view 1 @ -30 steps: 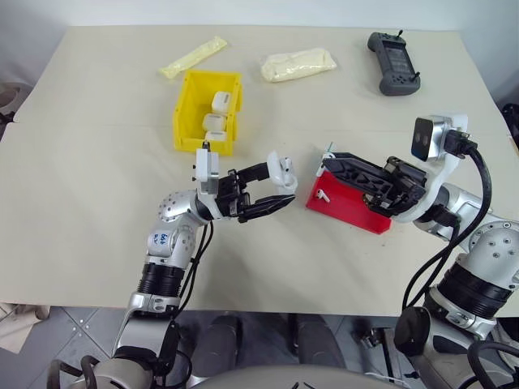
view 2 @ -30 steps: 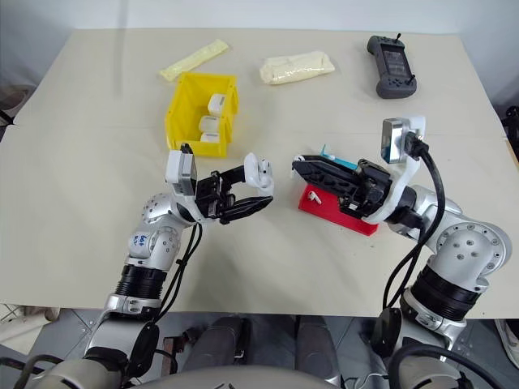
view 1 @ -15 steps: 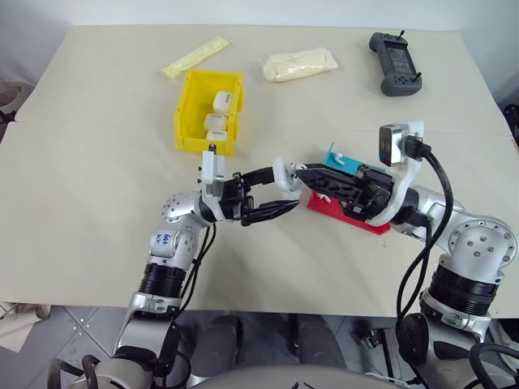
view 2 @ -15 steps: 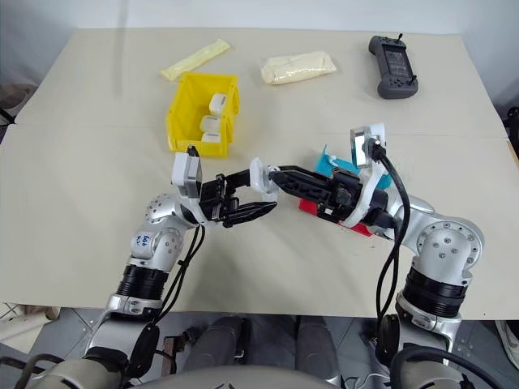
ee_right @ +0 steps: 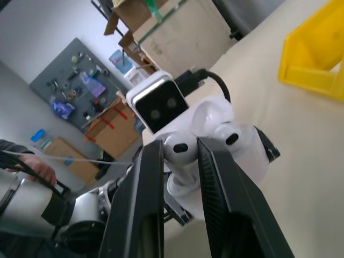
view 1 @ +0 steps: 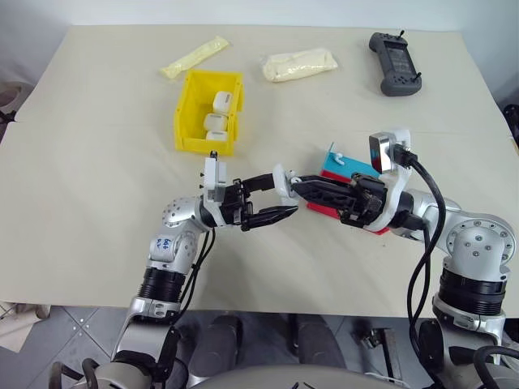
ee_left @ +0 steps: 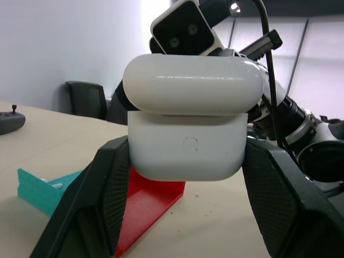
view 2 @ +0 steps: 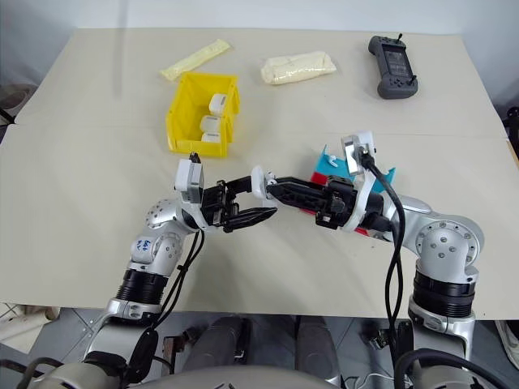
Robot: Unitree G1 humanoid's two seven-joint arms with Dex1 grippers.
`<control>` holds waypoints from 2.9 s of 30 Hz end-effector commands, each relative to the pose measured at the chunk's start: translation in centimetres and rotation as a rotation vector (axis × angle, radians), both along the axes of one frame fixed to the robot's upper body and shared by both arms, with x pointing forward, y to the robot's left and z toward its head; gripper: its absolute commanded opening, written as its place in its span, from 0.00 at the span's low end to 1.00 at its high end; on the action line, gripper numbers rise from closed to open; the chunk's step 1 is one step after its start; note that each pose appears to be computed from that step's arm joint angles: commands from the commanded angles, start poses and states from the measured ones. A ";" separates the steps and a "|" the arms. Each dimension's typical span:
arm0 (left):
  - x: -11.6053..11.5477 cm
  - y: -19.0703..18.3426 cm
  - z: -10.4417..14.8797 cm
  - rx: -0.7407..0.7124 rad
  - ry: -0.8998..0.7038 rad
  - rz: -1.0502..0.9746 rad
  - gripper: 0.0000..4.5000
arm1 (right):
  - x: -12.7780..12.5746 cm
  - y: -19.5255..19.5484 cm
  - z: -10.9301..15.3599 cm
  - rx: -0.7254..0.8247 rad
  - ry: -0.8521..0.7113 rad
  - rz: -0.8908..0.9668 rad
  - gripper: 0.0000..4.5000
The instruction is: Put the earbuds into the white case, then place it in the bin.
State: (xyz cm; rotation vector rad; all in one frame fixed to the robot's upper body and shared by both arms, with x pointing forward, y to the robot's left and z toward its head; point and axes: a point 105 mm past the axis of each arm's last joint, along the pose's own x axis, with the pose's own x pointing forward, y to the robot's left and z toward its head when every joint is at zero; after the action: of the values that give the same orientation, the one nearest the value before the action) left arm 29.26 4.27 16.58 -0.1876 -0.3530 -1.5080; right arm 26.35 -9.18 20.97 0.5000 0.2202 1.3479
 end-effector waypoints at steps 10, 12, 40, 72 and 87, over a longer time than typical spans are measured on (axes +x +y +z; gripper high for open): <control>-0.5 -0.3 2.1 -0.055 -0.086 0.000 0.62 | 0.1 0.8 -1.2 -0.111 -0.078 -0.007 0.38; -0.5 -0.3 2.2 -0.057 -0.085 0.000 0.62 | 0.0 0.7 -0.7 -0.101 -0.113 -0.002 0.48; 1.0 1.2 -2.0 0.656 -0.094 0.126 0.62 | 0.9 1.8 -1.0 -0.392 -0.508 0.048 0.01; 1.8 6.0 3.5 0.143 0.050 0.584 0.62 | 2.6 -6.9 -0.3 -0.290 -0.722 -0.524 0.64; 13.5 10.8 6.3 0.136 0.088 1.075 0.62 | 2.7 -6.1 -0.1 -0.298 -0.770 -0.495 0.99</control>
State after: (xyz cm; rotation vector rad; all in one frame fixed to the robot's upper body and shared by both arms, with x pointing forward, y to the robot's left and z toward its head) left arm 41.86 14.53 22.52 0.0064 -0.1903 -0.5140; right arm 29.41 -15.36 19.83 -0.2013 -0.2748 0.9106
